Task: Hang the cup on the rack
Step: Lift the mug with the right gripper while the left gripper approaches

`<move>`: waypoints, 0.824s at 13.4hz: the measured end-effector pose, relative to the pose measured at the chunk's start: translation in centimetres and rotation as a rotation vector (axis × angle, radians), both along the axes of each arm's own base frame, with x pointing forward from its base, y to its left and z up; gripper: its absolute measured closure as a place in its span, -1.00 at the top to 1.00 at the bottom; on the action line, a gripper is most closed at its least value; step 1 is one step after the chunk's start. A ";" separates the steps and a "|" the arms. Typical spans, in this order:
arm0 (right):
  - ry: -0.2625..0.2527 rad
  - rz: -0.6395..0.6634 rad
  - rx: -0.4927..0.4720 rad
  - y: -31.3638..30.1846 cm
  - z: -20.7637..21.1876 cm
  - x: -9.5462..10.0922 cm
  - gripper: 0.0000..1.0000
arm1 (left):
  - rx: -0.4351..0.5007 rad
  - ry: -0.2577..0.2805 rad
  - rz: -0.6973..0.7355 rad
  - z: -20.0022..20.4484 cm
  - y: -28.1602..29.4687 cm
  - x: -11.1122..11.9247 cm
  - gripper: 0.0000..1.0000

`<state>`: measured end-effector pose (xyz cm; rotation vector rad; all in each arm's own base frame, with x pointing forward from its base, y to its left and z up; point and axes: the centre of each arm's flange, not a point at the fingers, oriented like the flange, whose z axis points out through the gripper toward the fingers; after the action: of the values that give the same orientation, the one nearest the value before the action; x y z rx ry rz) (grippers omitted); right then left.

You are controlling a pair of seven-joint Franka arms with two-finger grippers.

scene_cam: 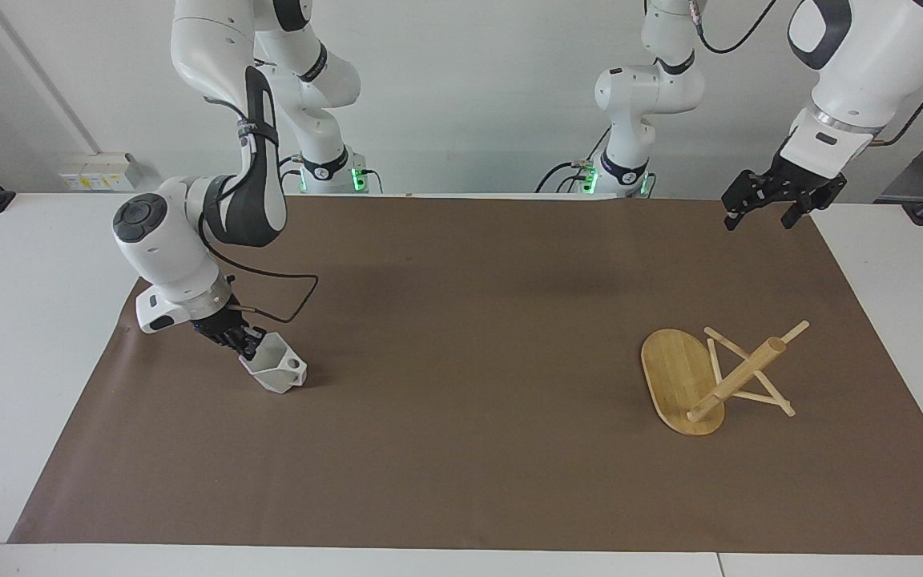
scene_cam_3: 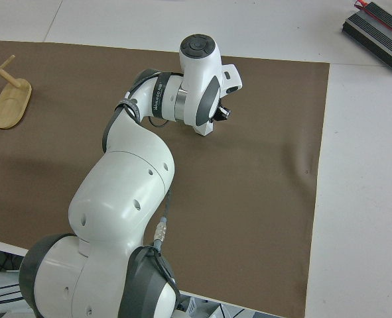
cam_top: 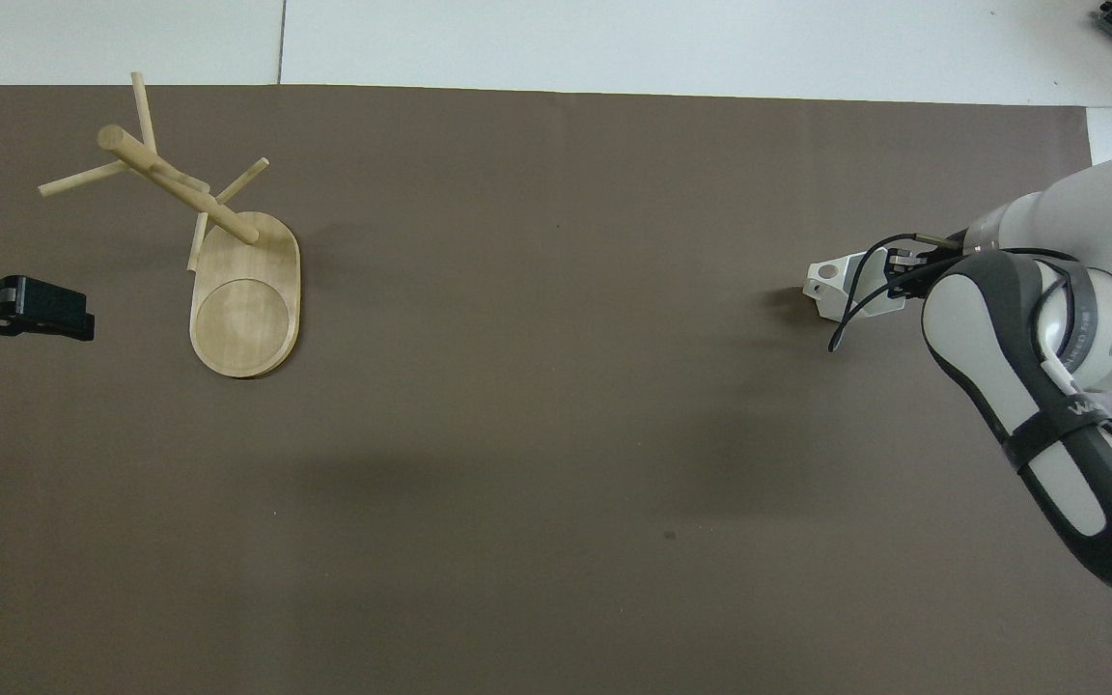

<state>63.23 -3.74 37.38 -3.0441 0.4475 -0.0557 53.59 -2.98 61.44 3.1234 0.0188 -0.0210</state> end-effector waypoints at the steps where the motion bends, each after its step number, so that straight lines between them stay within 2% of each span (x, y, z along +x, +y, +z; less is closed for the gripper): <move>1: -0.003 0.000 0.000 0.0 0.2 0.1 -0.93 | 0.001 0.012 0.033 -0.3 0.0 -0.3 1.00; 4: -0.007 0.000 0.000 0.0 0.4 0.2 -0.93 | -0.028 0.077 0.173 -0.9 -0.5 -1.3 1.00; 6: -0.011 -0.006 0.033 0.9 0.8 0.3 -0.93 | -0.060 0.124 0.271 -1.0 -0.9 -1.9 1.00; 11: -0.067 -0.047 0.259 7.7 5.9 1.0 -0.93 | -0.185 0.224 0.641 -0.8 -2.7 -2.6 1.00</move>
<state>64.19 3.99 43.30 -2.7693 0.4800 -0.0944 51.03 -5.71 60.61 2.7634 0.9460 -0.3355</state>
